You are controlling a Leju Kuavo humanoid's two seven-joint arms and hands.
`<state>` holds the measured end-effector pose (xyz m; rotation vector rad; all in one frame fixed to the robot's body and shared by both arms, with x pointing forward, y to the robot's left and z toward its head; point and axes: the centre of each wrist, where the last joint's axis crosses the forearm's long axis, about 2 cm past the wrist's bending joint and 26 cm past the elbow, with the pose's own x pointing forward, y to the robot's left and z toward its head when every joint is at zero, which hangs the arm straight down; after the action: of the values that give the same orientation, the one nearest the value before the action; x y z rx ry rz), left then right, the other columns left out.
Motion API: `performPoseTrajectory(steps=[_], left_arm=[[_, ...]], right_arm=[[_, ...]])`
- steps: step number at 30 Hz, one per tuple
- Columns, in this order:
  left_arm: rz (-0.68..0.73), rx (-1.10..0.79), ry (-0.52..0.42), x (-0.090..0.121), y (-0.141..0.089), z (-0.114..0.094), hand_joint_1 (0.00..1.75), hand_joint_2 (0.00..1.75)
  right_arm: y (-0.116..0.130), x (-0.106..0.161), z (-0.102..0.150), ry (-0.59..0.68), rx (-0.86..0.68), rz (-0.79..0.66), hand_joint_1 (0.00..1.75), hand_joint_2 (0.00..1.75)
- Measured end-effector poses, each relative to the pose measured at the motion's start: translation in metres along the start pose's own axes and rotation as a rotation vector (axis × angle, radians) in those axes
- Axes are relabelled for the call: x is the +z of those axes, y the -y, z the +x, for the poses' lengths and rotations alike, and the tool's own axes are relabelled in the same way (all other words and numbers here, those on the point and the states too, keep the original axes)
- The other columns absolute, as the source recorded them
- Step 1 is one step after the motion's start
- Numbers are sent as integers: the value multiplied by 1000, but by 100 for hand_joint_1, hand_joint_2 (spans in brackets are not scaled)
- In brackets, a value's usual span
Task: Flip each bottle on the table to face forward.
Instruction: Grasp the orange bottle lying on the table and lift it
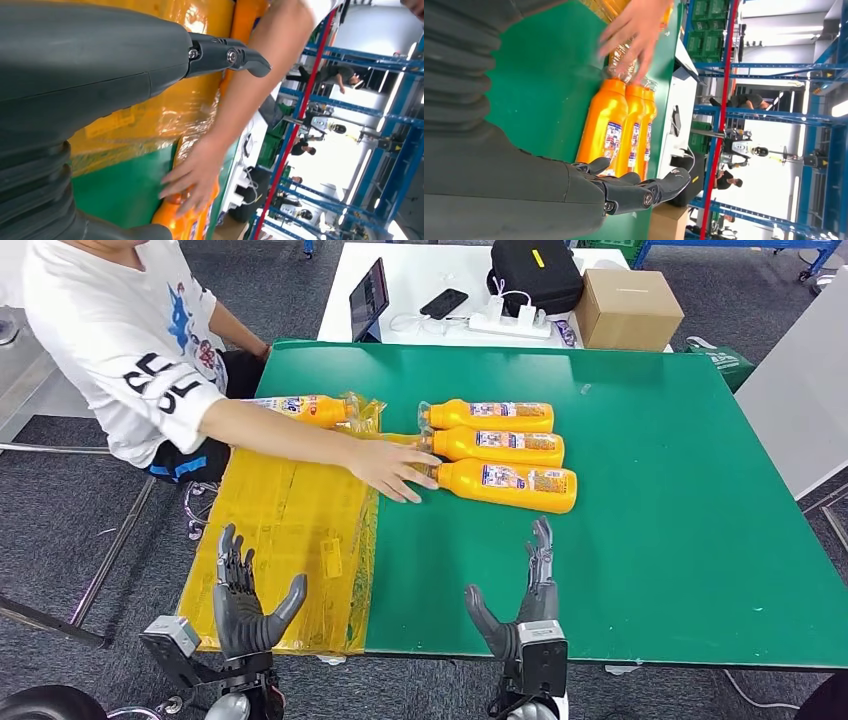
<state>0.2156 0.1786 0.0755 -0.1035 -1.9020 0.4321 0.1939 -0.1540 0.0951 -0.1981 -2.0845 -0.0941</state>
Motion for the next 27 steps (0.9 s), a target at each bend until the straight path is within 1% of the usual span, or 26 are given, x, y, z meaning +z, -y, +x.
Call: performPoseTrajectory(steps=[9,21,24,27], left_arm=[[-20,11,7,2,10,2,0,175],[-20,10,8,2,11,3,0,175],[-15,8,6,3,10,3,0,175],[-16,5,3,4,10,2,0,175]], right_arm=[[2,1,-1,-8,6,-15,0,175],[3,1,-1,-13,8,-19,0,175],[3,1,-2,-25,16,1,0,175],[6,2,-4,-48,58,58,0,175]])
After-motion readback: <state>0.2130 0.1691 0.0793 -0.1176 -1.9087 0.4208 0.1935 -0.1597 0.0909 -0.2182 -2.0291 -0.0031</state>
